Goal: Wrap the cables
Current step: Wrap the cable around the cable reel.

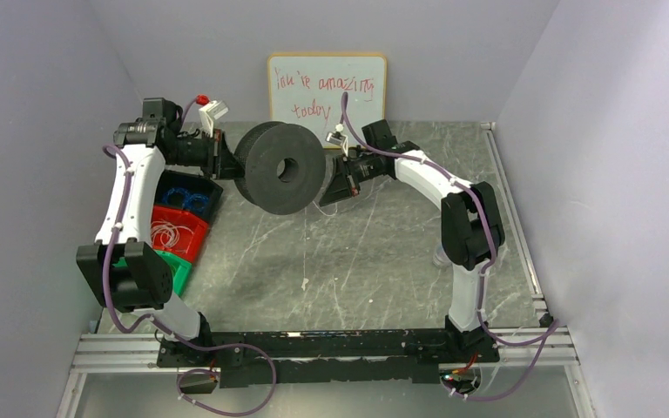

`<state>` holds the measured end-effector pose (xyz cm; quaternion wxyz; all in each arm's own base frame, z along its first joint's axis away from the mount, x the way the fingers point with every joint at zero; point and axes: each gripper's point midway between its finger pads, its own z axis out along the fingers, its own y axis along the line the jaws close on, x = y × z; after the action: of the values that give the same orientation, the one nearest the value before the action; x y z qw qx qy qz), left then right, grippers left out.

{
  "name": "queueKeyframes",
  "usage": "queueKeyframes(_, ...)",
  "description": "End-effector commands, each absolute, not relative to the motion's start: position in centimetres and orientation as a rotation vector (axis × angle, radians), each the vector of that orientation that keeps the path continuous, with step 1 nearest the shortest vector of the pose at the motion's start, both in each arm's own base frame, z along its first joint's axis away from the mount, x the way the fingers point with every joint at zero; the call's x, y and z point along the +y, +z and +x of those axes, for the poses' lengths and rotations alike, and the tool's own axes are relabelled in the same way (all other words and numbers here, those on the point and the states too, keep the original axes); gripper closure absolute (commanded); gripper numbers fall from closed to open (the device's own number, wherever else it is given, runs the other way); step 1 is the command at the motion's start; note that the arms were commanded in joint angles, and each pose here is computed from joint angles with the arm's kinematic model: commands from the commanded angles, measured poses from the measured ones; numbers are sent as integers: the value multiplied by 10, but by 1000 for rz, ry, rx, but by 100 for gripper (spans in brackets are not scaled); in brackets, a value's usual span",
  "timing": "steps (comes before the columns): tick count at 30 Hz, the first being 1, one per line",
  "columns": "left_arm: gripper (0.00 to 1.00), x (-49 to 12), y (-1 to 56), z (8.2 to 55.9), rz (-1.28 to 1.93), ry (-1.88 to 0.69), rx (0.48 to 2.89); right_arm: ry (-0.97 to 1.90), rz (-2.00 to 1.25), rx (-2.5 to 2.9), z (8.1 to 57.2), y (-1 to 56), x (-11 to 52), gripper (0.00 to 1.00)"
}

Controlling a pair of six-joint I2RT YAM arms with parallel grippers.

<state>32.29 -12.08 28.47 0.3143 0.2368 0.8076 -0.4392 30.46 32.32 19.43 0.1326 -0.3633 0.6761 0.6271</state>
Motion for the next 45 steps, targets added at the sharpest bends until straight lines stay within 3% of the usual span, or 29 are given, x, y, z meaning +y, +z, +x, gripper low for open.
queueKeyframes(1, 98, -113, 322, 301, 810, -1098, 1952, 1736, -941, 2041, 328, 187, 292, 100)
queueKeyframes(17, 98, -104, 292, 288, 1018, -889, 2013, 1546, -994, 2089, 347, 192, 268, 100)
queueKeyframes(32, 98, -139, 247, 256, 1325, -722, 2069, 1379, -1029, 2146, 358, 191, 257, 100)
queueKeyframes(45, 98, -142, 228, 239, 1506, -569, 2072, 1045, -1084, 2252, 377, 175, 232, 98)
